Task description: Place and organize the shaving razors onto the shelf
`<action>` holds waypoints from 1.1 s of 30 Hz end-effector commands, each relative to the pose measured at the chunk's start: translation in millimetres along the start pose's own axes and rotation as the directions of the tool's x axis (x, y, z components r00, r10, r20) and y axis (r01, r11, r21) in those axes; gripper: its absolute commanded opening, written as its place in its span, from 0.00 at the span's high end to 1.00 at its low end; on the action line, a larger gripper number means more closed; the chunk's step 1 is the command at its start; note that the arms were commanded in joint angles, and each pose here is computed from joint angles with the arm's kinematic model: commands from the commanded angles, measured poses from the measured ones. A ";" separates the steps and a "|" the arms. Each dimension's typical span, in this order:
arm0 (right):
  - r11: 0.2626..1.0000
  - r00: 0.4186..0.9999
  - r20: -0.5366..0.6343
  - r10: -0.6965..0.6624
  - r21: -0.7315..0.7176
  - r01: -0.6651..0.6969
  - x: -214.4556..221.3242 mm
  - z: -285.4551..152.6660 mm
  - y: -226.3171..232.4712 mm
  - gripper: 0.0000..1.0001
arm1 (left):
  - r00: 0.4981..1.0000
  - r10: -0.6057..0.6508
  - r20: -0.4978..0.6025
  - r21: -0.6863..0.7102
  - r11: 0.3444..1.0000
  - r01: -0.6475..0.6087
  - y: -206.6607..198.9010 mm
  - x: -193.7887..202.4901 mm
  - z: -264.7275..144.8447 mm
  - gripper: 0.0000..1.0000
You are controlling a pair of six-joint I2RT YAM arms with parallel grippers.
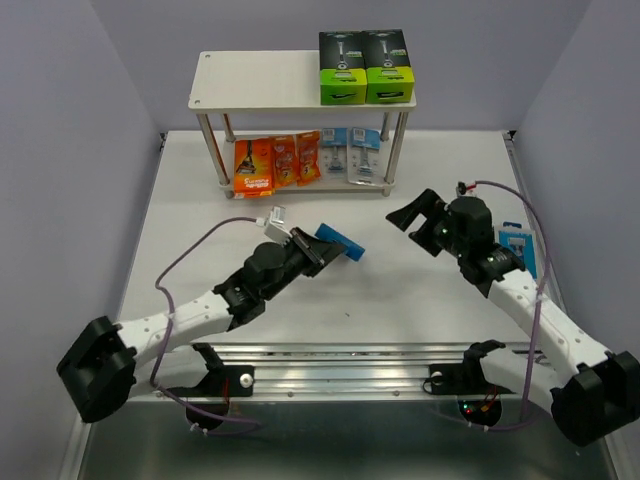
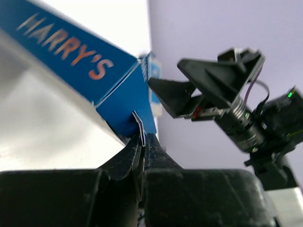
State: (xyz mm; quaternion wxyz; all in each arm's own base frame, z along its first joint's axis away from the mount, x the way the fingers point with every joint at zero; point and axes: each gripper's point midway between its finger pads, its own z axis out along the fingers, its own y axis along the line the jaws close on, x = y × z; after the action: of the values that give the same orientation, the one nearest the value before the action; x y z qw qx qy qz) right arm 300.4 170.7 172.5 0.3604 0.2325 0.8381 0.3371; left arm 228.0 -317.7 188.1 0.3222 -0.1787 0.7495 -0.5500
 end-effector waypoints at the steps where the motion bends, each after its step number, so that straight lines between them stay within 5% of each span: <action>1: 0.994 0.972 0.215 -0.098 -0.032 0.107 -50.0 -35.7 32.1 0.00 | 0.969 0.102 0.225 0.009 0.994 -0.107 -50.7 -57.8 -29.4 1.00; 7: 0.994 0.906 0.411 -0.106 0.014 0.110 -86.3 -69.9 30.8 0.00 | 0.873 0.180 0.453 0.039 0.975 -0.220 -135.0 -123.9 -88.8 1.00; 17: 0.991 0.859 0.496 -0.130 0.083 0.102 -100.3 -88.8 16.5 0.00 | 0.661 0.226 0.715 0.120 0.893 -0.435 -288.7 -200.5 -180.1 1.00; 24: 0.991 0.862 0.489 -0.133 0.094 0.100 -99.3 -85.0 14.0 0.00 | 0.550 0.313 0.774 0.061 0.828 -0.557 -348.4 -224.0 -173.6 1.00; 28: 0.989 0.872 0.468 -0.143 0.096 0.111 -97.6 -79.5 16.1 0.00 | 0.532 0.316 0.786 0.054 0.821 -0.568 -353.9 -249.8 -154.7 1.00; 33: 0.987 0.873 0.461 -0.158 0.095 0.128 -97.8 -78.5 18.8 0.00 | 0.583 0.347 0.734 0.116 0.783 -0.611 -344.1 -271.0 -112.8 1.00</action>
State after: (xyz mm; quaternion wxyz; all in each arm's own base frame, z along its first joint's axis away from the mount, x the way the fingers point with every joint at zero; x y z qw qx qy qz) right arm 304.8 88.9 258.7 0.5559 0.2664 0.7571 0.2162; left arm 311.8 -174.4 586.4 0.7383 -0.1380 0.5171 -0.4104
